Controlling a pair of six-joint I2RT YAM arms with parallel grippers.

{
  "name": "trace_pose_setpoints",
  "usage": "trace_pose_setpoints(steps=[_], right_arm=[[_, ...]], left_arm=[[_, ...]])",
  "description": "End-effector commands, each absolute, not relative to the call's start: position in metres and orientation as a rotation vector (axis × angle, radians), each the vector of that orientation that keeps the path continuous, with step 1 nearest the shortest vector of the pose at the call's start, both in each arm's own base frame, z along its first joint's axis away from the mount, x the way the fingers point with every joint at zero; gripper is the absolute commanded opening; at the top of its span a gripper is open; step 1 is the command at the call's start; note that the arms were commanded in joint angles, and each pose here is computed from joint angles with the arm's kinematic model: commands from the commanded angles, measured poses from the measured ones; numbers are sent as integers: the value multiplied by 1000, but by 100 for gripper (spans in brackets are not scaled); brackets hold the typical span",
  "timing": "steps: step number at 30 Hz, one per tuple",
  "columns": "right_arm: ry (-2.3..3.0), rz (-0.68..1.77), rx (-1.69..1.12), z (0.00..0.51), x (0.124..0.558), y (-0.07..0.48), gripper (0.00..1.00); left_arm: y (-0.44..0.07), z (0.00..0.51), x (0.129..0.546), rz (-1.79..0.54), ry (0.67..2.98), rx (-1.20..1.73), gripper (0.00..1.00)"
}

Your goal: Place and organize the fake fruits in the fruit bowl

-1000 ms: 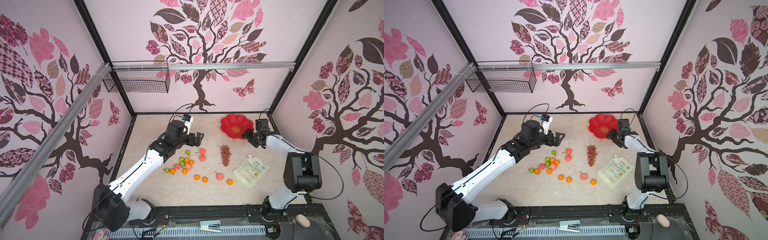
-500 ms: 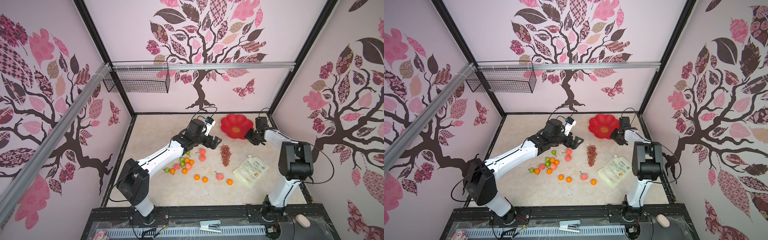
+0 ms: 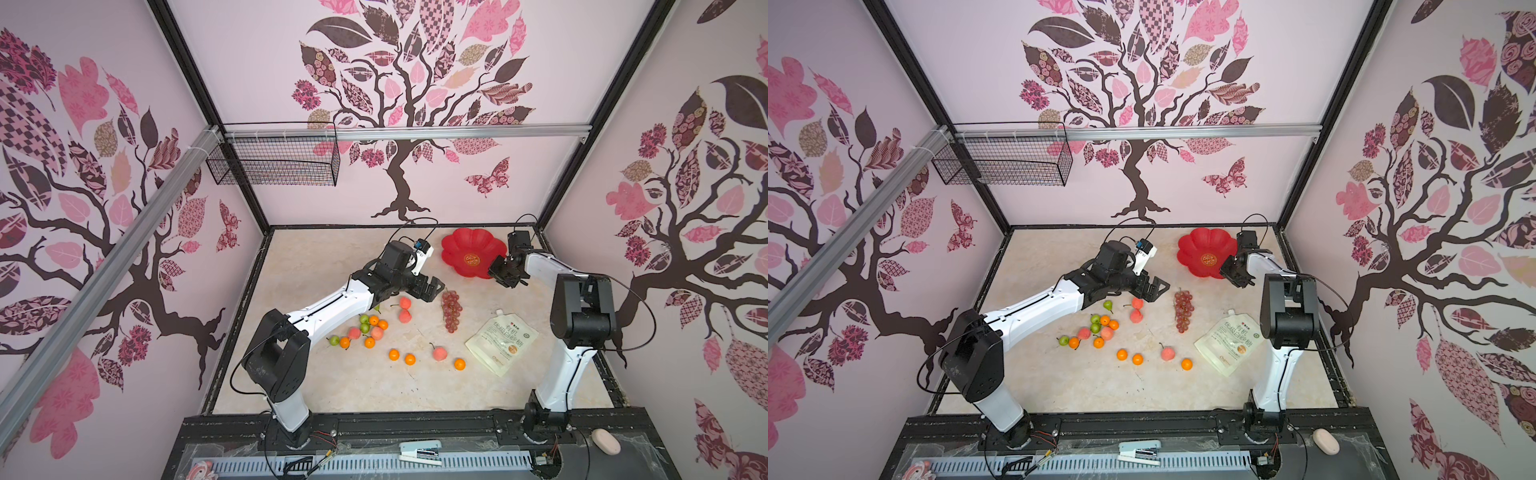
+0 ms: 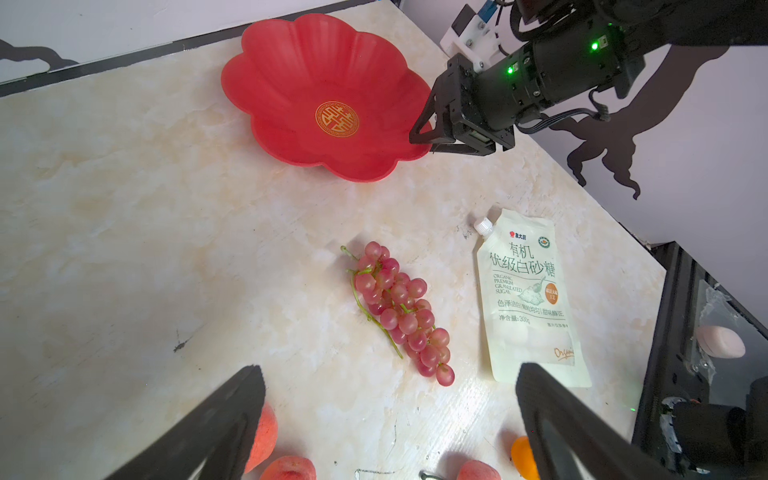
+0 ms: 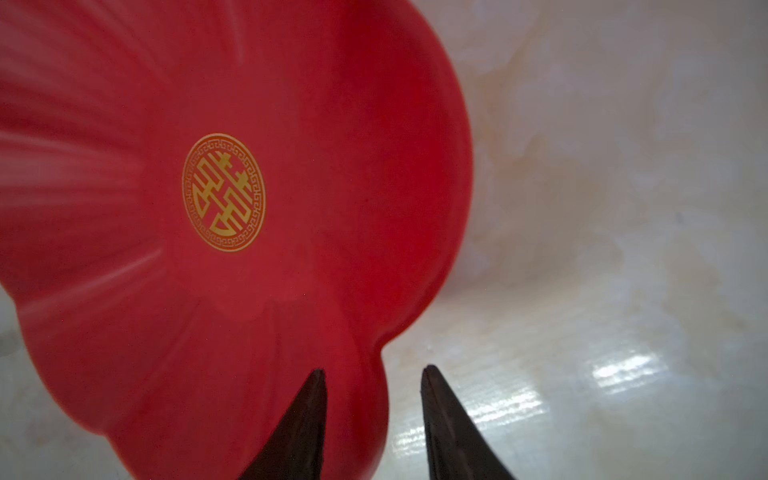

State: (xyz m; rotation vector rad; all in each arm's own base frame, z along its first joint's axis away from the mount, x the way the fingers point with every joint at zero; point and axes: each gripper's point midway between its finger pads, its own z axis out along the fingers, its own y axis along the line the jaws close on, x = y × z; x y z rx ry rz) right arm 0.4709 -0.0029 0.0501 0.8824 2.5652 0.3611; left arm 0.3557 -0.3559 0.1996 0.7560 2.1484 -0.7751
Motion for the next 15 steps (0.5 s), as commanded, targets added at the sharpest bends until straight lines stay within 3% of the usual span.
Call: trace_pose_setpoints(steps=[1,15], right_arm=[[2605,376,897,42,472,-3,35],[2591,413,879,51,472,1,14]], left_arm=[[-359,225,363,-772,2088,749,99],[-345,242,370,-759,2070,719,98]])
